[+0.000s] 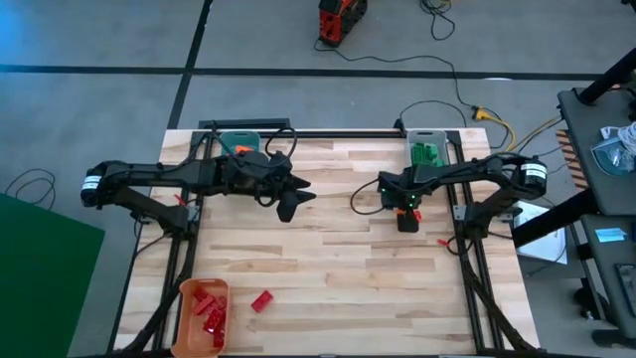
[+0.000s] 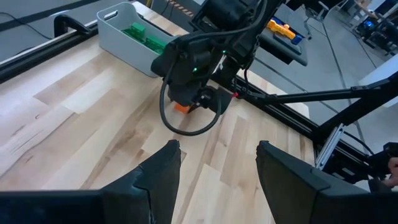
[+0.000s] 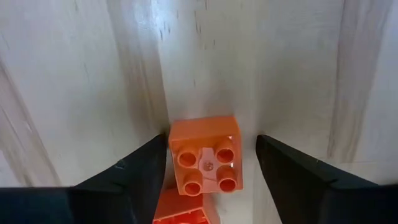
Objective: Sort blocks
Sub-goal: Put the left orange game piece into the blue bin
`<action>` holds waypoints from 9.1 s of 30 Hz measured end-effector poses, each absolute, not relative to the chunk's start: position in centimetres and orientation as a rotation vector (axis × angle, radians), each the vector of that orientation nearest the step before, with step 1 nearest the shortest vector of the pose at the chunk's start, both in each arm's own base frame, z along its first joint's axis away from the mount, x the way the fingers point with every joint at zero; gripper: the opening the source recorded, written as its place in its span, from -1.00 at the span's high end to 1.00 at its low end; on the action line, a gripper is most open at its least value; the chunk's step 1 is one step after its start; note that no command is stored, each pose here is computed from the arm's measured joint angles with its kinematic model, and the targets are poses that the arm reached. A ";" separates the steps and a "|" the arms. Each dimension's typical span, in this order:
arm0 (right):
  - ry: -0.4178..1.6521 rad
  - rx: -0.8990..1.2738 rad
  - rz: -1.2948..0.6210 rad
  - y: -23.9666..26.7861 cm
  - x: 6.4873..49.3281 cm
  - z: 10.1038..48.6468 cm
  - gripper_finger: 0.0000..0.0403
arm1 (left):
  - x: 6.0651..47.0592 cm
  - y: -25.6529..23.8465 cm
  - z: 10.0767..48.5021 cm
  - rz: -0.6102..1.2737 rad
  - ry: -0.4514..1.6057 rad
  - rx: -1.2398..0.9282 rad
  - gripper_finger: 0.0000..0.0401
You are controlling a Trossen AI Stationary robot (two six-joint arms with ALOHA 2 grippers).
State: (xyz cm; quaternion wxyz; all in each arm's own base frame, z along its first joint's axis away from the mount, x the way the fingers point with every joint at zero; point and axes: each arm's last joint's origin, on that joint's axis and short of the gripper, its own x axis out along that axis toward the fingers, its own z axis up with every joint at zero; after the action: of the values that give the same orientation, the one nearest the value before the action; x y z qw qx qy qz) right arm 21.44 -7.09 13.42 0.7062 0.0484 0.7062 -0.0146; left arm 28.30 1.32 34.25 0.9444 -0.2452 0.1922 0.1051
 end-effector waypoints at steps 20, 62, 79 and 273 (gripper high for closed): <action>1.070 0.385 0.001 -6.7 22.8 22.3 0.35 | 28.5 1.2 34.6 0.161 0.369 -0.413 0.07; 0.064 0.598 0.356 -8.6 32.3 35.2 0.35 | 29.4 -1.0 37.6 0.329 0.124 0.440 -0.25; 0.093 0.743 0.344 -8.6 32.6 34.9 0.35 | 31.7 -1.2 37.2 0.320 0.145 0.554 -0.26; 0.492 0.831 0.198 -10.7 29.3 31.7 -0.24 | 27.8 2.8 13.7 1.384 0.773 -1.305 -0.30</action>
State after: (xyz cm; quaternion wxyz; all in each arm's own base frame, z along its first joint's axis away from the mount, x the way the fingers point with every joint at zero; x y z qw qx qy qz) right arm 29.26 -10.69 31.69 0.8810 0.3988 0.2361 0.0951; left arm 27.76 2.80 13.67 0.5176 -0.5438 0.3220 0.5768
